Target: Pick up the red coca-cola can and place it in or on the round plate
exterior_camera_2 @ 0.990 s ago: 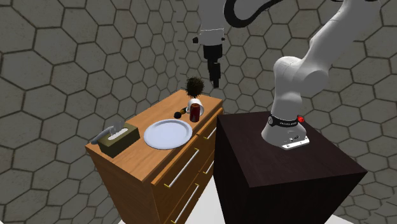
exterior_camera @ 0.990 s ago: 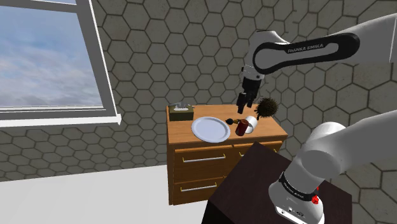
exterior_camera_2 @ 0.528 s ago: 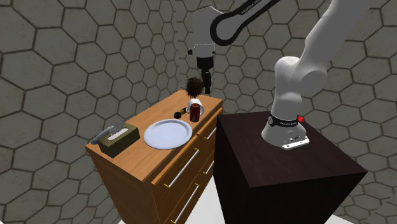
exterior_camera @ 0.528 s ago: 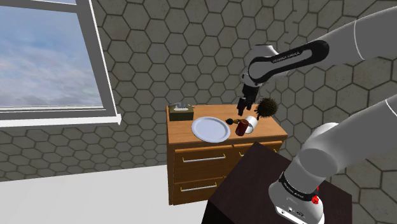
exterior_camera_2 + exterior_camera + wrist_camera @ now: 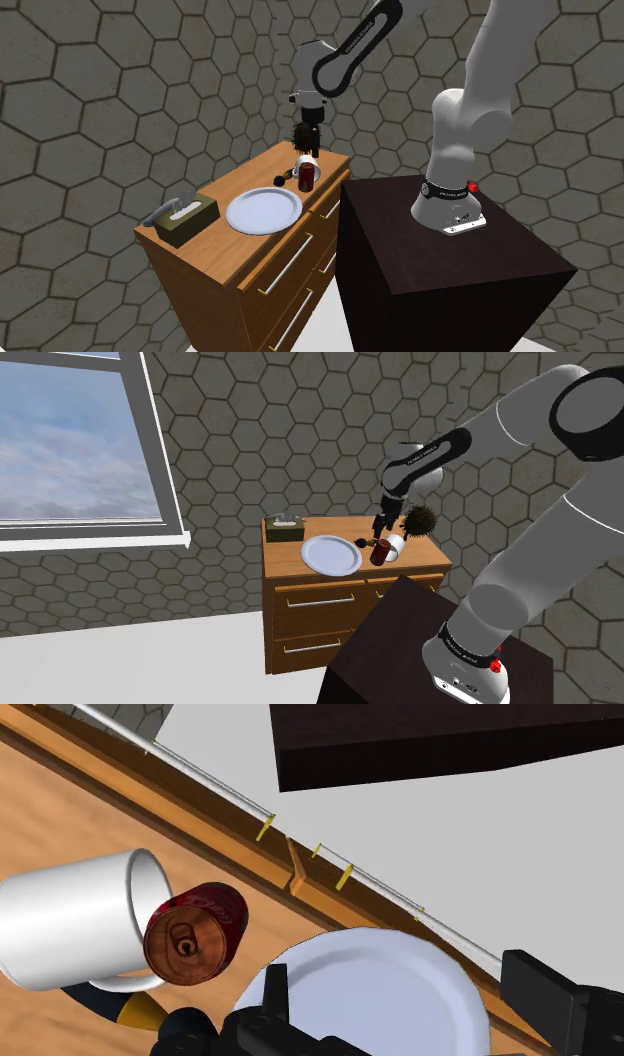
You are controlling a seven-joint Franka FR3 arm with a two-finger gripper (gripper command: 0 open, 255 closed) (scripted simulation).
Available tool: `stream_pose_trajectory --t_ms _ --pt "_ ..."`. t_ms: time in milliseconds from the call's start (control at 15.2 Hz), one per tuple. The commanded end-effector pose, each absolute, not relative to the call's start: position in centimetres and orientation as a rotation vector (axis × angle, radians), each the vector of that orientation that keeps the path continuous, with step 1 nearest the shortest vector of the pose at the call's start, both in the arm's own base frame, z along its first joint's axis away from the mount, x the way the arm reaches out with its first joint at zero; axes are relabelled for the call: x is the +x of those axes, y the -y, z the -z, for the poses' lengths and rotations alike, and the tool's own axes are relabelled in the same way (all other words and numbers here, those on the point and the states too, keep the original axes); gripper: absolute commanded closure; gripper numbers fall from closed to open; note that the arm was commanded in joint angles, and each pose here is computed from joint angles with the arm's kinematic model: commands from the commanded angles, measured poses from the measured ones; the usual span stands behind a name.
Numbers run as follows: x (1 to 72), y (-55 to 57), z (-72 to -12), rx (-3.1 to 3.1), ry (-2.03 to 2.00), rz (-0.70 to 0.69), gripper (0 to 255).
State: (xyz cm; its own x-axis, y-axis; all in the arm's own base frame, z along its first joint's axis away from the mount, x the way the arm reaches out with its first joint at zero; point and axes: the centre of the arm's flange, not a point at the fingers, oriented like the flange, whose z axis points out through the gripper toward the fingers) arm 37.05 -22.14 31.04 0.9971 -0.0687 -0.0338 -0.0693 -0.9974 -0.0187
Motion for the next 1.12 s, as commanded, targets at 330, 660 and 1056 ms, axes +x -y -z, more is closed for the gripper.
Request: stream_pose_trajectory --t_ms 330,660,1056 --pt "38.4 29.3 -25.3 -3.134 -0.13 -0.018 0" --pt "39.3 33.1 -21.6 -3.14 -0.142 0.0 0" --pt "39.3 33.1 -18.5 -3.14 -0.142 0.0 0"
